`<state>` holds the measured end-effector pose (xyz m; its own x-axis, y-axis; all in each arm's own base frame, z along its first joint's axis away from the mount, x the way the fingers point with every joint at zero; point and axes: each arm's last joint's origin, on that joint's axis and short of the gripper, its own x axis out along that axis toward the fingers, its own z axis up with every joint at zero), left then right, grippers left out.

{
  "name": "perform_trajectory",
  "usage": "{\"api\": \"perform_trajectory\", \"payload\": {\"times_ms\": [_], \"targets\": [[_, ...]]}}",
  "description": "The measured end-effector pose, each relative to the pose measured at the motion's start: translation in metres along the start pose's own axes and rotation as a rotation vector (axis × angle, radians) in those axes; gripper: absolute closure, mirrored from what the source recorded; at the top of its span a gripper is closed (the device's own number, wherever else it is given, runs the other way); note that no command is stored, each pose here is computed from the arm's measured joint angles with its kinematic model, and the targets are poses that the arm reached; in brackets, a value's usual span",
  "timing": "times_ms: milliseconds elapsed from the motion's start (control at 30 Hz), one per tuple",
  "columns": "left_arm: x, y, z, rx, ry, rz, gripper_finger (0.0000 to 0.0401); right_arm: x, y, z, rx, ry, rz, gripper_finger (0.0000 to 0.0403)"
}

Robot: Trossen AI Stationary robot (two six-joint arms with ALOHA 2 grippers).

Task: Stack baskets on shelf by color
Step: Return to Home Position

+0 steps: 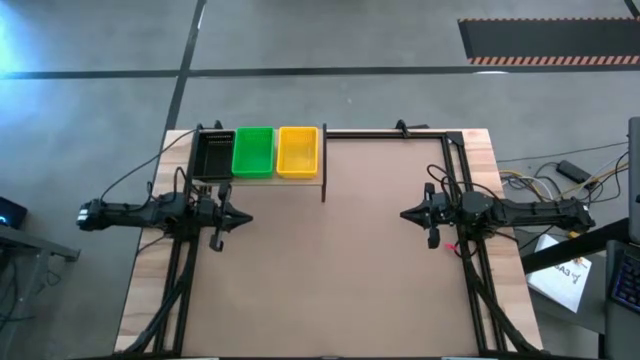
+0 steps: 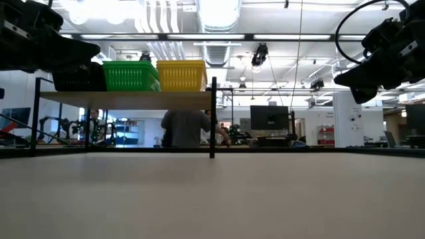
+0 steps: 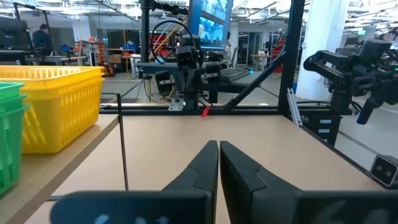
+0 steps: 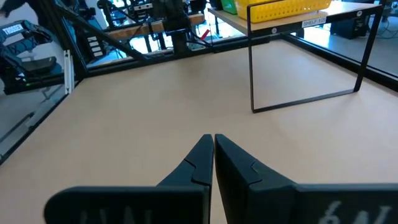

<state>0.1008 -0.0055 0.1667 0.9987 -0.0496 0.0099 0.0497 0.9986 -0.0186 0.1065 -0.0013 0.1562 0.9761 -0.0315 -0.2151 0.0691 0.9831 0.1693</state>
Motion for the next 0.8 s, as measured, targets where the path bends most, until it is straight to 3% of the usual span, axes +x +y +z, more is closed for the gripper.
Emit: {"api": "perform_trajectory", "payload": {"times_ms": [467, 800], "targets": [[0.0001, 0.0, -0.0002, 0.0, 0.001, 0.0, 0.0401, -0.0001, 0.0, 0.0001, 0.0, -0.002, 0.0, 0.0394], [0.0001, 0.0, -0.0002, 0.0, 0.001, 0.0, 0.0401, -0.0059, 0.0009, 0.0056, 0.002, -0.08, 0.014, 0.0394]]}}
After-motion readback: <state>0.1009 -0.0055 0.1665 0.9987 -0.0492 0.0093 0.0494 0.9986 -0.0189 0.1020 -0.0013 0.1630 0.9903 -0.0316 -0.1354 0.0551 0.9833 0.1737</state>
